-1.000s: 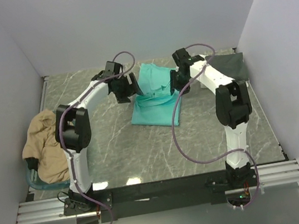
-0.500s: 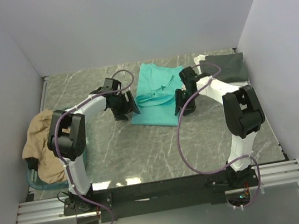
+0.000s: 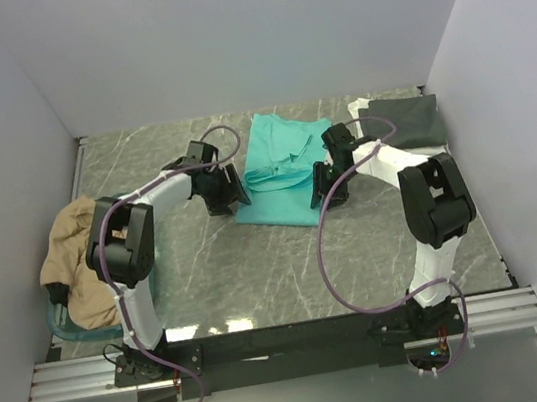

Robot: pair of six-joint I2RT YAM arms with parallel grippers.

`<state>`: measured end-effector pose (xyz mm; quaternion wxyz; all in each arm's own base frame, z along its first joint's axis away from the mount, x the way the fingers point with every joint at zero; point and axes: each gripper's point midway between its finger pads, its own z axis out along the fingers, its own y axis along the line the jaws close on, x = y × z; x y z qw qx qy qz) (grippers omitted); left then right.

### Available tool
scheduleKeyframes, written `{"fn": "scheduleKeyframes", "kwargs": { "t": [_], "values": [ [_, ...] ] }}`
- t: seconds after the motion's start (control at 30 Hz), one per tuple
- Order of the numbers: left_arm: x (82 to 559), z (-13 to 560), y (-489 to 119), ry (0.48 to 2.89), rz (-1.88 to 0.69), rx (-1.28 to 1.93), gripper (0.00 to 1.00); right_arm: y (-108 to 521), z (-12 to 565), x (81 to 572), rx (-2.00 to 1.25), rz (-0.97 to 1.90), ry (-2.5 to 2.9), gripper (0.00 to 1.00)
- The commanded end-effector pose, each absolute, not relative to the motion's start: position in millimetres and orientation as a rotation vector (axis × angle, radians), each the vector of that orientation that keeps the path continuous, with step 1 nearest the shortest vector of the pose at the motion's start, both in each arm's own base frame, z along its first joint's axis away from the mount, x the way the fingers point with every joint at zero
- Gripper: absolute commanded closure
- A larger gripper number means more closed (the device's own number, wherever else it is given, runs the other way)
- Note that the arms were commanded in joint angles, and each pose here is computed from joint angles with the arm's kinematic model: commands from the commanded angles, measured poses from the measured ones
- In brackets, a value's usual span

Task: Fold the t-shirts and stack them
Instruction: Fold the tshirt

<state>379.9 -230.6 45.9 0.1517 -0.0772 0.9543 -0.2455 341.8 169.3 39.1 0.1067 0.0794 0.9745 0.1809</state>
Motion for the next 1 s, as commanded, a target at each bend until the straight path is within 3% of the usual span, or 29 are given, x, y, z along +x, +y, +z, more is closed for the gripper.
{"fn": "scheduleKeyframes", "kwargs": {
  "t": [0.0, 0.2, 0.3, 0.47, 0.5, 0.57, 0.73, 0.97],
  "values": [
    [375, 37, -236, 2.749, -0.705, -0.23, 0.31, 173, 32, 336, 0.231, 0.551, 2.876, 0.51],
    [366, 22, -245, 2.793, -0.653, -0.202, 0.32, 178, 22, 329, 0.226, 0.578, 2.898, 0.51],
    [364, 16, -251, 2.801, -0.649, -0.199, 0.39, 184, 22, 329, 0.201, 0.59, 2.906, 0.56],
    [364, 12, -253, 2.812, -0.619, -0.18, 0.76, 188, 24, 337, 0.182, 0.589, 2.904, 0.76],
    [363, 11, -252, 2.816, -0.609, -0.176, 0.89, 189, 24, 337, 0.179, 0.593, 2.904, 0.79],
    [362, 11, -251, 2.821, -0.6, -0.168, 0.98, 190, 23, 335, 0.178, 0.598, 2.913, 0.88],
    [358, 13, -247, 2.817, -0.583, -0.158, 0.99, 189, 23, 324, 0.144, 0.586, 2.932, 0.99],
    [330, 21, -242, 2.824, -0.554, -0.129, 0.99, 183, 24, 297, 0.103, 0.567, 2.963, 1.0]
  ]
}}
